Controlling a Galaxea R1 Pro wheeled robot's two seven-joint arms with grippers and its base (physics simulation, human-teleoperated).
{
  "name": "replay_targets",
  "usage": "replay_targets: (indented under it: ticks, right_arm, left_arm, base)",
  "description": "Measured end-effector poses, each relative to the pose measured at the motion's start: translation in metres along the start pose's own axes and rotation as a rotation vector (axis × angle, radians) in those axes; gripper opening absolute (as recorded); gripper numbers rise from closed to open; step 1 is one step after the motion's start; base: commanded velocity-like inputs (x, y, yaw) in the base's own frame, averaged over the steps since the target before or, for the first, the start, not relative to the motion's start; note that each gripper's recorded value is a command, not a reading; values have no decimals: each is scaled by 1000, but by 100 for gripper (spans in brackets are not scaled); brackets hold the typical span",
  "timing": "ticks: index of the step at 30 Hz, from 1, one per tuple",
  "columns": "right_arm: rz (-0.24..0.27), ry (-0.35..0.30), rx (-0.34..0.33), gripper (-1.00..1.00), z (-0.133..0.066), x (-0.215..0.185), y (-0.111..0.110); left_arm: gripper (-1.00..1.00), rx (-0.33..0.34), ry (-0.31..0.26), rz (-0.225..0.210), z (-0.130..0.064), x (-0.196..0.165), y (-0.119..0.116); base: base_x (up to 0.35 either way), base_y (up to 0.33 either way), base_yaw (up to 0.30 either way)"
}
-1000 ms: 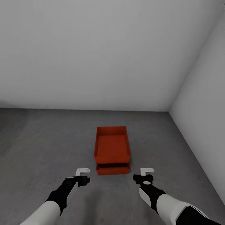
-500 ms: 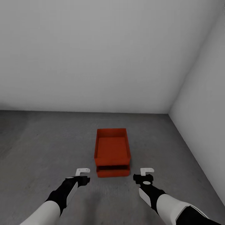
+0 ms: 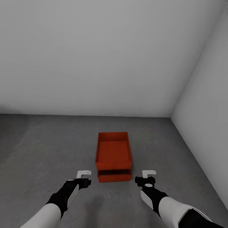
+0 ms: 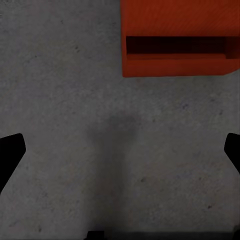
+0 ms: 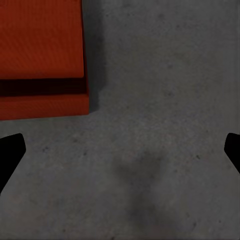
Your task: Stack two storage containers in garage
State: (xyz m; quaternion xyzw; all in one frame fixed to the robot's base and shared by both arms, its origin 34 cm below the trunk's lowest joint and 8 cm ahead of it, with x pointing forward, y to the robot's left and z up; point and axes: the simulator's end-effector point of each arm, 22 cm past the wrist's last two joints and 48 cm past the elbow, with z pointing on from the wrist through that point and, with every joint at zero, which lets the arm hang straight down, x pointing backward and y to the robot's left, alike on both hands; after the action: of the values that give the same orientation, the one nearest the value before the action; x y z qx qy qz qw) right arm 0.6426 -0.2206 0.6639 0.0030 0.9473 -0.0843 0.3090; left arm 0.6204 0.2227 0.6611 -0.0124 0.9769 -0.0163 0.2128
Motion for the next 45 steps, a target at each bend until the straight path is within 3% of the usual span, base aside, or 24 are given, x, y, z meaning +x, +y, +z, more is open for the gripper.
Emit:
replay_targets:
  ticks: [34,41,44,45]
  right_arm:
    - [4,-35,9,100,-10,-20,-7]
    - [-20,4,75,100,-2,5,-61]
    - [-24,20,96,100,-1,12,-77]
    - [-31,48,109,100,-2,26,-83]
  left_arm:
    - [100,4,-39,5,-14,-18,-1]
    - [100,-22,21,1,-8,12,23]
    - [100,-39,69,-22,-1,51,38]
    - [100,-60,108,-30,2,85,53]
  base:
    - [0,0,0]
    - [0,0,0]
    - [0,0,0]
    - [0,0,0]
